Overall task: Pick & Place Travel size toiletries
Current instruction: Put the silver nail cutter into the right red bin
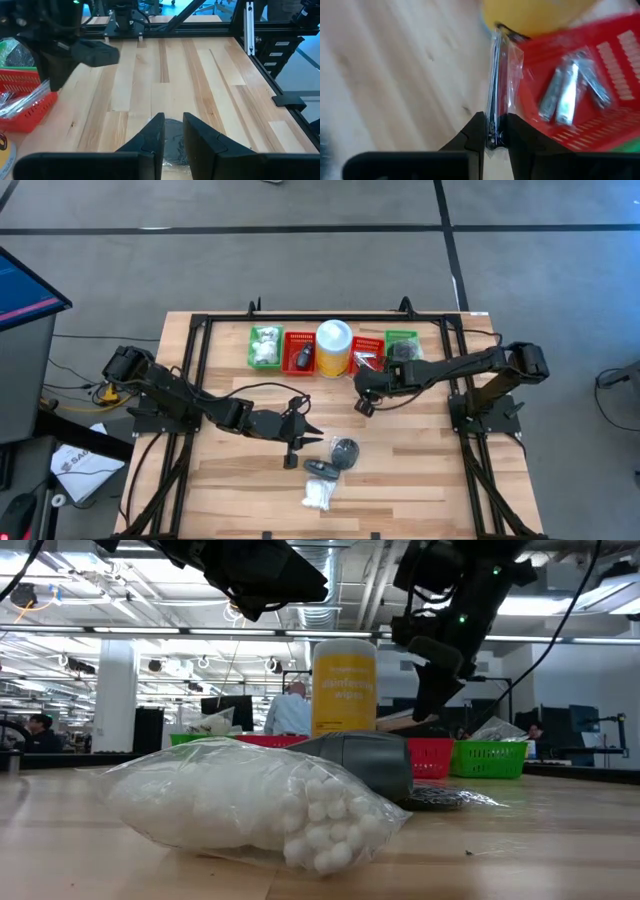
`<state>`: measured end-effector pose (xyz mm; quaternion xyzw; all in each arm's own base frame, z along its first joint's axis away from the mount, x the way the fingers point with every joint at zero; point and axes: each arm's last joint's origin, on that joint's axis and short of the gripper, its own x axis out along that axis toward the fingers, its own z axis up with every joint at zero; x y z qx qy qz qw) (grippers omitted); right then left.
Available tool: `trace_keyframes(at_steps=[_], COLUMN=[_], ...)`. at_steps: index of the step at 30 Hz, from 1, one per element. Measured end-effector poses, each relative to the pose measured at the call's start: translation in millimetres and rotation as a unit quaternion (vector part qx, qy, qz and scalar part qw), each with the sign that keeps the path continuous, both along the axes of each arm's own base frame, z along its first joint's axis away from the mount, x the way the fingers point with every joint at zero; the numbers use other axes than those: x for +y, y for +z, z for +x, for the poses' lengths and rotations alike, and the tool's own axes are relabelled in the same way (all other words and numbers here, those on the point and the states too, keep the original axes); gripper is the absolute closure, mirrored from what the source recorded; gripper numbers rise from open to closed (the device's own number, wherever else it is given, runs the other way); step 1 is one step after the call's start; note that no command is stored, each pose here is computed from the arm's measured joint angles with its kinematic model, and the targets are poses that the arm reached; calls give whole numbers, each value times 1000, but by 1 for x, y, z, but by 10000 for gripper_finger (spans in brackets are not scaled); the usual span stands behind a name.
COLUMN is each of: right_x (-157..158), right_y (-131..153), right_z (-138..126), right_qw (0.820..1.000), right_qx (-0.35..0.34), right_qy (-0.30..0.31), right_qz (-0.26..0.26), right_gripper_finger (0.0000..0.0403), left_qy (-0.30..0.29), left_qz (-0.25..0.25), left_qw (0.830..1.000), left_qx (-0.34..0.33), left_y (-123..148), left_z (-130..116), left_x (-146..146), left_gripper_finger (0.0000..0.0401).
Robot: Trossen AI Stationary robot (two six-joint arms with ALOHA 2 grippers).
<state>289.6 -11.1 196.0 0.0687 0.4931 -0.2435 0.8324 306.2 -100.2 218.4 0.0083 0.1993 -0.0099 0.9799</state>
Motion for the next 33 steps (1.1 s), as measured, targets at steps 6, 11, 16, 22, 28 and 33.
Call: trace_keyframes(at_steps=[6, 11, 16, 22, 28, 33], right_x=[-23, -43, -60, -76, -85, -87], right_y=[-1, -1, -1, -1, -1, -1], right_z=[-4, -7, -11, -15, -18, -19], right_qw=[999, 998, 997, 994, 993, 993], right_qx=[16, 20, 25, 26, 29, 29], right_qy=[-32, -57, -77, -102, -110, -112], right_qz=[-3, -6, -10, -10, -13, -13], right_gripper_finger=[358, 358, 358, 353, 351, 337], left_qy=[0, 0, 0, 0, 0, 0], left_qz=[0, 0, 0, 0, 0, 0], left_qw=[1000, 1000, 1000, 1000, 1000, 1000], left_qx=[0, 0, 0, 0, 0, 0], left_y=[0, 0, 0, 0, 0, 0], left_z=[0, 0, 0, 0, 0, 0], left_x=[0, 0, 0, 0, 0, 0], left_gripper_finger=[342, 342, 342, 342, 342, 342])
